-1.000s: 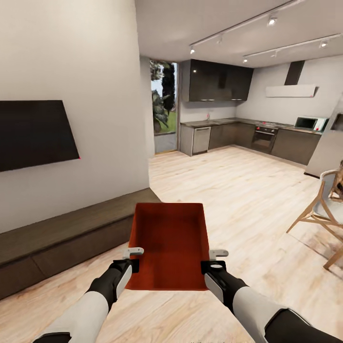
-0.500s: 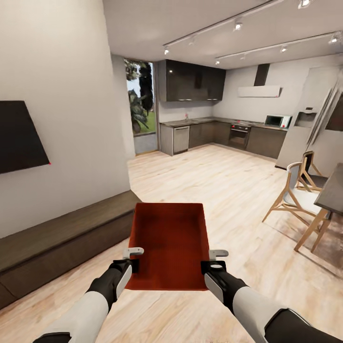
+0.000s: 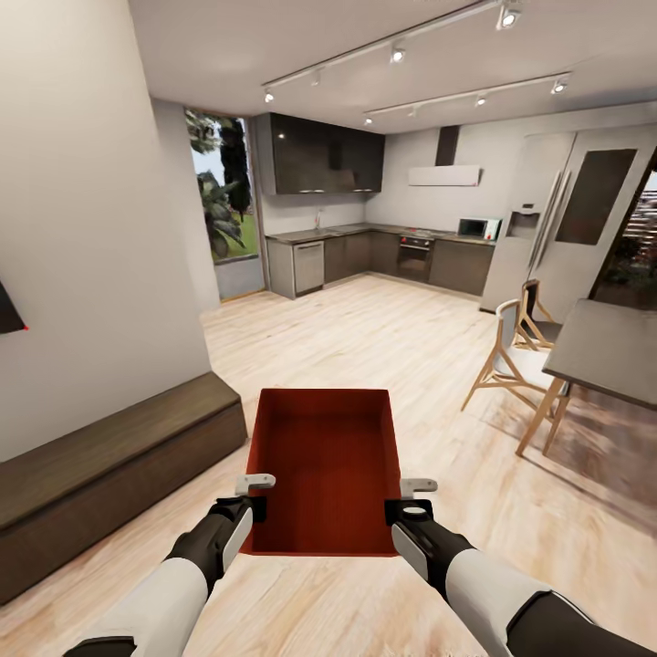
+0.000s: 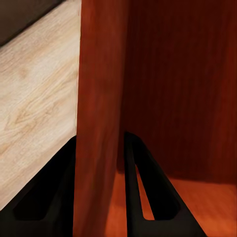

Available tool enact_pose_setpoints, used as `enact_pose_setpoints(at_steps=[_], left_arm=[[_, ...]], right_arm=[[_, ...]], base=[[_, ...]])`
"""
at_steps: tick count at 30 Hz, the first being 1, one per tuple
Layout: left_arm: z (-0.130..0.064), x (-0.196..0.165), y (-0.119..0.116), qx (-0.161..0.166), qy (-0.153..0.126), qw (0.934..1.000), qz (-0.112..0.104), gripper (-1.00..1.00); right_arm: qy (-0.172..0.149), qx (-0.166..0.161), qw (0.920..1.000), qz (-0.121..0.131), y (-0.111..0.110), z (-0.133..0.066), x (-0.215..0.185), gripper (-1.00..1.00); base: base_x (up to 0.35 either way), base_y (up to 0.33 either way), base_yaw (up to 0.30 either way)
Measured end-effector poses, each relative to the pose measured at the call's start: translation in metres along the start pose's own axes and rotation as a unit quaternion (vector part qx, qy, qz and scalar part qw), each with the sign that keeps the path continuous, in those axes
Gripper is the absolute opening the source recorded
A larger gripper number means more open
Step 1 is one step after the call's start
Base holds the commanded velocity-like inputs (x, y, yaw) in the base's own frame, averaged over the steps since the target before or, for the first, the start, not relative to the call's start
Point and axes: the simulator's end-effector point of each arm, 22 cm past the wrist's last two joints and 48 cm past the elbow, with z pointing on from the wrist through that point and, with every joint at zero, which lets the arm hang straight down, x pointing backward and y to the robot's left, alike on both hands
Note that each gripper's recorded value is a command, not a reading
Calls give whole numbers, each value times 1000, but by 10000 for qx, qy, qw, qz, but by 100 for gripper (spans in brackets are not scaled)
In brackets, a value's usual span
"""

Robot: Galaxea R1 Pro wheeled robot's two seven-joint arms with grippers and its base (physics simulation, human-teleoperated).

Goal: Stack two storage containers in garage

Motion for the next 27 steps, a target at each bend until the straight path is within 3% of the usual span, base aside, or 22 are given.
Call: enact_pose_setpoints(at_steps=[27], left_arm=[[0,-1,0,-1,-13,10000,3,-100]], right_arm=[[-11,0,10000,5,0,0,-1,-100]], base=[[0,0,-288]])
